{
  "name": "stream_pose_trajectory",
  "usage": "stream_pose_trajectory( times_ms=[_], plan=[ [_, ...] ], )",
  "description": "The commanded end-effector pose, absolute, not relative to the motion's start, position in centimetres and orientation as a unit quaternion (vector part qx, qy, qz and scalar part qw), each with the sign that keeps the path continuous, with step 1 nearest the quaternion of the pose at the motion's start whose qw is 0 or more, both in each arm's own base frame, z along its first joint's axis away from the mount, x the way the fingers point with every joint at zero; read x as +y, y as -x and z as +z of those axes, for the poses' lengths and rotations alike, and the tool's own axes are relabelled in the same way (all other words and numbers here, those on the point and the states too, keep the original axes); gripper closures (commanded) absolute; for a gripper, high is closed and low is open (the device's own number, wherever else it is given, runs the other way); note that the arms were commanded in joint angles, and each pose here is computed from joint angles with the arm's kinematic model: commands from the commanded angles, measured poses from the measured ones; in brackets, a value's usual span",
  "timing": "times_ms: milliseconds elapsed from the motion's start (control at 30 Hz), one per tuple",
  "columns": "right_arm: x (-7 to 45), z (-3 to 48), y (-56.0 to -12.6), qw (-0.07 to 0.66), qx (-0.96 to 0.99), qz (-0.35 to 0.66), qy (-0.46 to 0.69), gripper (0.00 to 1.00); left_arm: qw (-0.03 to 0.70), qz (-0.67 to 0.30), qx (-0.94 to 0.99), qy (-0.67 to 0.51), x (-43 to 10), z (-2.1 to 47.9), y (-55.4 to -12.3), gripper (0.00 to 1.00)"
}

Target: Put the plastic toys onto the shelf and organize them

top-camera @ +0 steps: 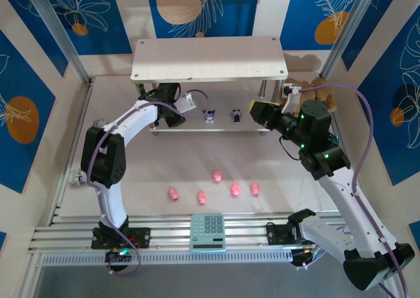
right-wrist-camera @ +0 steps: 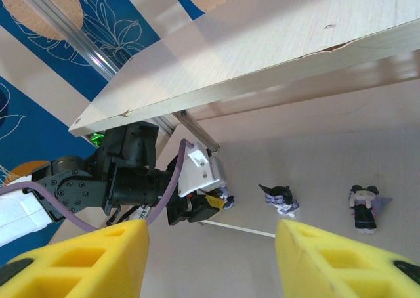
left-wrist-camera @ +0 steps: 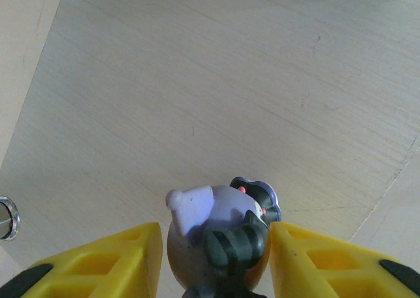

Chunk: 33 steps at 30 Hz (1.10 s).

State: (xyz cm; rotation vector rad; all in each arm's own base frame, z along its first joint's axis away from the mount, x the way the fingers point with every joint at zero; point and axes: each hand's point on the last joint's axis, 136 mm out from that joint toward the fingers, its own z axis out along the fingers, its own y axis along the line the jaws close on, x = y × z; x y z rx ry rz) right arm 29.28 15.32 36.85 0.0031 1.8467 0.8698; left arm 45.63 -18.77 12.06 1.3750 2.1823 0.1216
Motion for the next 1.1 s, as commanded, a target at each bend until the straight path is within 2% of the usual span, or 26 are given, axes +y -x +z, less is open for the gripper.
stream_pose_trajectory(
  times_ms=[0, 733, 800, 1067],
  plan=[
    [15.35, 36.86, -29.32, 0.524, 0.767, 0.371, -0.003, 0.45, 0.281, 0.04, 0.808, -0.516, -18.53, 12.73, -45.69, 0.53],
    [15.16, 36.72, -29.44, 0.521, 0.767, 0.373, -0.01, 0.45, 0.288, 0.052, 0.806, -0.515, -18.12, 12.46, -45.58, 0.48],
    [15.18, 36.67, -29.42, 0.521, 0.768, 0.373, -0.009, 0.45, 0.288, 0.053, 0.807, -0.513, -18.09, 12.4, -45.61, 0.41],
    [15.12, 36.54, -29.45, 0.52, 0.768, 0.373, -0.012, 0.45, 0.289, 0.06, 0.806, -0.512, -17.89, 12.34, -45.8, 0.4]
  ],
)
